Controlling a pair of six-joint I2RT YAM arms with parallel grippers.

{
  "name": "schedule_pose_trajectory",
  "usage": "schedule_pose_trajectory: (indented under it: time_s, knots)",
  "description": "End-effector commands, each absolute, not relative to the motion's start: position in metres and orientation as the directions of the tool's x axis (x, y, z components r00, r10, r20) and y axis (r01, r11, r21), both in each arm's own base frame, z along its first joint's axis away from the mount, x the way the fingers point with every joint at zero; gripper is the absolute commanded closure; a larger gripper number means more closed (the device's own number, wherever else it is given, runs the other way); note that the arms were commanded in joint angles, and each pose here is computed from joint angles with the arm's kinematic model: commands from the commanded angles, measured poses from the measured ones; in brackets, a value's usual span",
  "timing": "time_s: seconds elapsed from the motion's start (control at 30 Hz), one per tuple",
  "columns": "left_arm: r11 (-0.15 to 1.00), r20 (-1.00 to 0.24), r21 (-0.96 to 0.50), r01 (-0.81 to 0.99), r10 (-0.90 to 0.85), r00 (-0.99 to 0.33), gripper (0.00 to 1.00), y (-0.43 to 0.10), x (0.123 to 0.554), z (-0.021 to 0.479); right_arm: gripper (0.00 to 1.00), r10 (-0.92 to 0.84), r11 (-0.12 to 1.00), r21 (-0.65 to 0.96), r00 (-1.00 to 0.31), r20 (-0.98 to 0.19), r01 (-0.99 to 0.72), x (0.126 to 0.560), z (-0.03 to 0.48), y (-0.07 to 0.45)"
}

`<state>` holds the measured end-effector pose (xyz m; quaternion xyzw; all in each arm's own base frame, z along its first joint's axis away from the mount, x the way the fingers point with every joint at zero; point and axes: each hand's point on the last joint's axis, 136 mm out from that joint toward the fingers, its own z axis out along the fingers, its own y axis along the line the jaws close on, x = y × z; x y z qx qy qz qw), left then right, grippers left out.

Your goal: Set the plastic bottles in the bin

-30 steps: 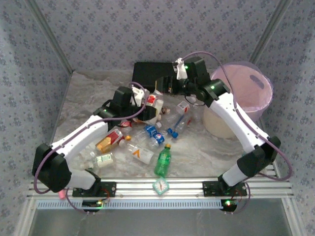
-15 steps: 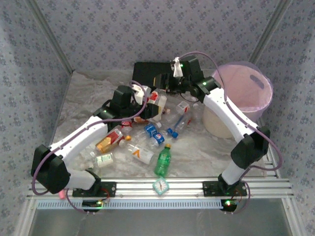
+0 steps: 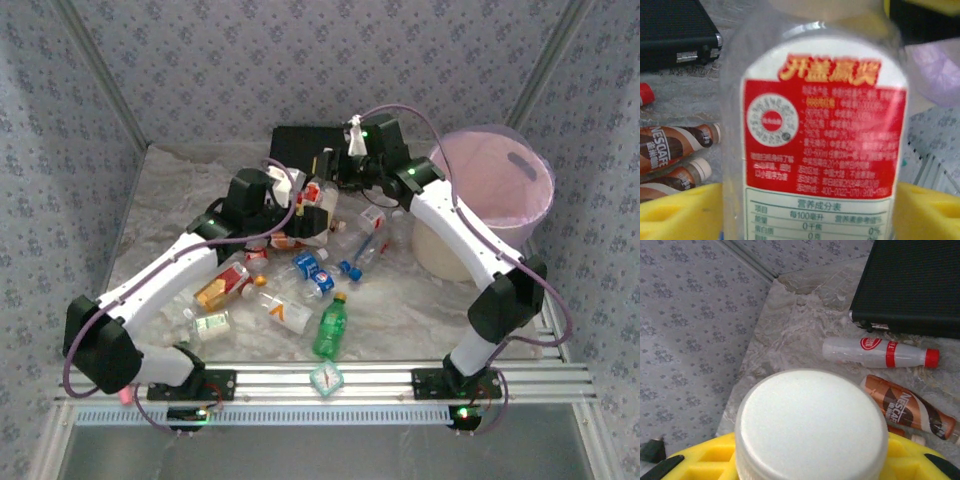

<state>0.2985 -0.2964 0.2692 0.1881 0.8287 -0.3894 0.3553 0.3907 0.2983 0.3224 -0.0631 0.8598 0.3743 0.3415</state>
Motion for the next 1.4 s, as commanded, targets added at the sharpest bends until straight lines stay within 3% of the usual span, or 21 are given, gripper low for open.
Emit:
schedule_pose_trajectory:
  time_s: [0.0,0.2,0.5,0.63,0.8,0.93,1.17,1.37]
  knots:
    - [0.632,-0.775,-0.484,0.605,0.012,-0.632,0.0,-0.287,0.29,0.304,0.75,0.155,0.759,0.507,-0.643,-0.75,-0.408,0.395,0.369,0.276]
    - [0.744,-0.759,-0.393,0.541,0.069,-0.647,0.0,-0.25,0.279,0.297,0.78,0.22,0.848,0.405,-0.469,-0.855,-0.341,0.407,0.439,0.205]
    - [0.931,-0.671,-0.21,0.299,0.085,-0.737,0.0,-0.17,0.298,0.248,0.83,0.288,0.947,0.314,-0.262,-0.921,-0.064,0.396,0.504,0.057]
    - [0.946,-0.662,-0.26,0.193,-0.028,-0.749,0.02,-0.156,0.318,0.24,0.86,0.272,0.962,0.262,-0.206,-0.94,0.076,0.388,0.515,0.002]
    - [0.913,-0.605,-0.408,0.031,-0.244,-0.758,0.05,-0.156,0.35,0.218,0.87,0.227,0.959,0.169,-0.259,-0.939,0.227,0.383,0.486,-0.04]
    - [0.89,-0.544,-0.456,-0.03,-0.305,-0.782,0.06,-0.16,0.366,0.201,0.89,0.218,0.943,0.121,-0.301,-0.928,0.311,0.382,0.454,-0.068]
    - [0.981,-0.544,-0.194,0.005,-0.103,-0.832,0.06,-0.126,0.349,0.175,0.89,0.243,0.931,0.087,-0.426,-0.872,0.353,0.378,0.39,-0.086]
    - [0.999,-0.467,-0.027,0.047,0.029,-0.884,0.06,-0.098,0.316,0.164,0.89,0.279,0.932,0.083,-0.555,-0.784,0.352,0.384,0.325,-0.086]
